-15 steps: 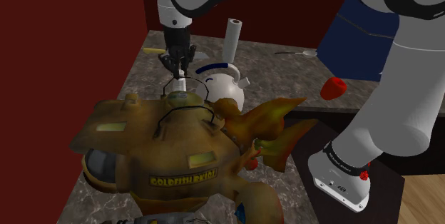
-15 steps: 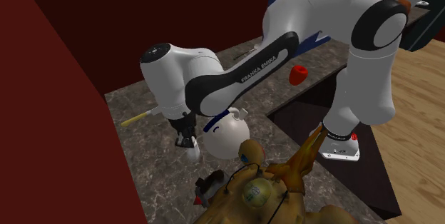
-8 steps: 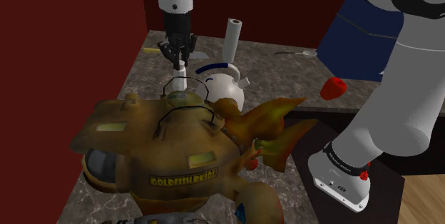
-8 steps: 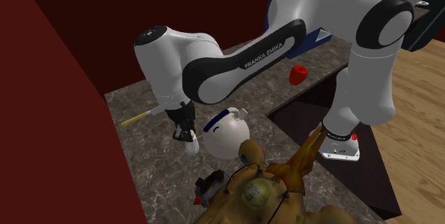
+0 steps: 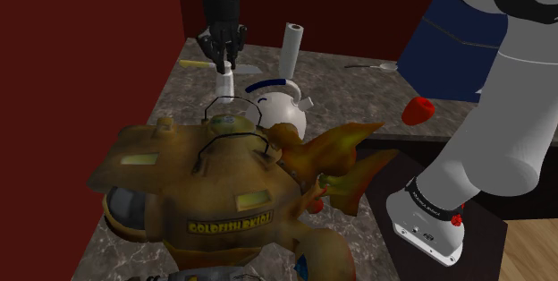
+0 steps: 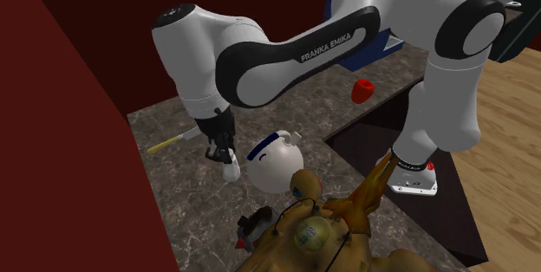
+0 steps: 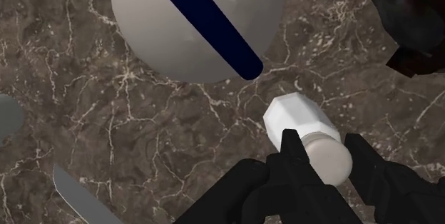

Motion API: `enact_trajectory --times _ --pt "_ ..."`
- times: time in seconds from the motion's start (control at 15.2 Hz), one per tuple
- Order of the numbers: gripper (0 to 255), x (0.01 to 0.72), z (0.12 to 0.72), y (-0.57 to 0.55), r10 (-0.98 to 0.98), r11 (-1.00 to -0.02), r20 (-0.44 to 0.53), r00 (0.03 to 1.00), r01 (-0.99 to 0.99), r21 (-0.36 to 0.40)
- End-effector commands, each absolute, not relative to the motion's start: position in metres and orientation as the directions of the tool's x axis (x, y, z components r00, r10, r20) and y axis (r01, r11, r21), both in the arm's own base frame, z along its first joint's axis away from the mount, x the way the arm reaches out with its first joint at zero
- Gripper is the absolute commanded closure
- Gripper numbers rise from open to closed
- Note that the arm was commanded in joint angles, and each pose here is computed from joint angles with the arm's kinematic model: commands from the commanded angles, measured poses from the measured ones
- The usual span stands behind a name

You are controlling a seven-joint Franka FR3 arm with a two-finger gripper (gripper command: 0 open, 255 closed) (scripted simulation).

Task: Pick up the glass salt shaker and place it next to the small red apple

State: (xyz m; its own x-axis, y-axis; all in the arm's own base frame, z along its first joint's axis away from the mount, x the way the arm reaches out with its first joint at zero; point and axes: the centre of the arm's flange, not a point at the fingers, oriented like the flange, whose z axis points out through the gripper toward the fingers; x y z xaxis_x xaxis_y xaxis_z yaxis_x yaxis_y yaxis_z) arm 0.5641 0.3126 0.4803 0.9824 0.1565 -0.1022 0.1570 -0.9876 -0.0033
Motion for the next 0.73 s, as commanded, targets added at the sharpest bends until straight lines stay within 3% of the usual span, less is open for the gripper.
enact_trajectory --times 0.0,0.66 --pt "255 0.563 0.491 0.312 0.157 -0.988 -0.103 0.982 0.157 -0.003" --pt "255 0.563 0.544 0.312 0.157 -0.988 -0.103 0.982 0.157 -0.003"
